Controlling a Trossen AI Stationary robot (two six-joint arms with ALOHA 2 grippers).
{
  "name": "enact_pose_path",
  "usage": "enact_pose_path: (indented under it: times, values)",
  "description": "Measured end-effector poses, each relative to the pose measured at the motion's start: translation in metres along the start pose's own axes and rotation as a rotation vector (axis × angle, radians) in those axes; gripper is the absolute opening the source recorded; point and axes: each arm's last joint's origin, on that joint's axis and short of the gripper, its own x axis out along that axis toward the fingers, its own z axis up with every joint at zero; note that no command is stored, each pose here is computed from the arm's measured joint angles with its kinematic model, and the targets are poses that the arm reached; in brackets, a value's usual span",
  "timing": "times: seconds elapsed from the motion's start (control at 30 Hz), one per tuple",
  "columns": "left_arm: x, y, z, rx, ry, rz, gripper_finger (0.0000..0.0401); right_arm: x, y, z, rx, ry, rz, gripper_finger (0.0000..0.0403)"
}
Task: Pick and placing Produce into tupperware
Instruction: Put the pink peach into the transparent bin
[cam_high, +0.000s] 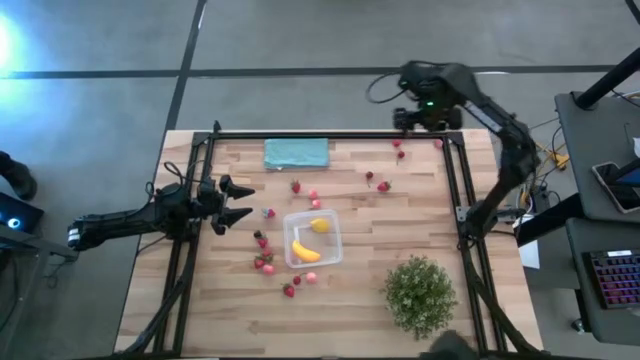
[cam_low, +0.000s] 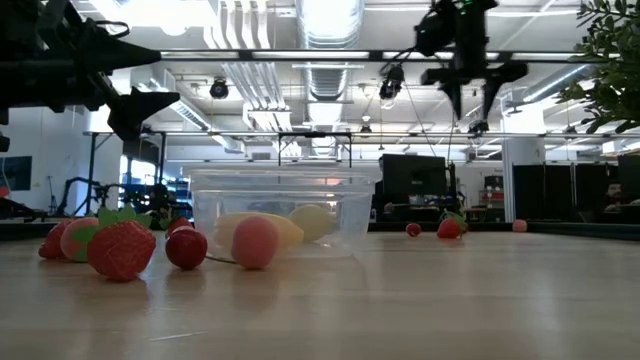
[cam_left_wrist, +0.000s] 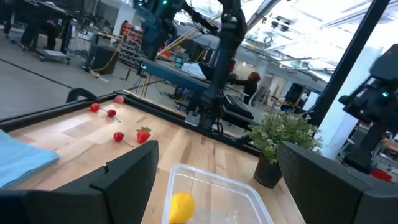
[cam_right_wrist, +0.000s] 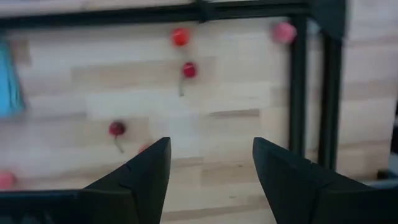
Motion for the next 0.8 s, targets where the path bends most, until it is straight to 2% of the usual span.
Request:
enact_pose_path:
  times: [0.23,0.37,0.5,0.67,0.8]
  values:
    - [0.000,0.000,0.000,0.000,-0.001,0.000,0.0314,-0.002,-0.068,-0.009,0.247,0.011,-0.007,0.0219]
    - [0.000,0.000,0.000,0.000,0.000,0.000,0.0314,0.013,-0.096,-0.024,0.385,0.029,-0.037,0.0219]
    - [0.000,0.000,0.000,0.000,-0.001,0.000,0.0314,0.038,-0.101,-0.033,0.489,0.028,0.038,0.0219]
    - [0.000,0.000,0.000,0.000,0.001,0.000,0.0314,0.079,-0.096,-0.030,0.566,-0.022,0.124,0.0219]
    - [0.000,0.000,0.000,0.000,0.000,0.000,0.0314,0.107,-0.106,-0.027,0.723,-0.028,0.071,0.0219]
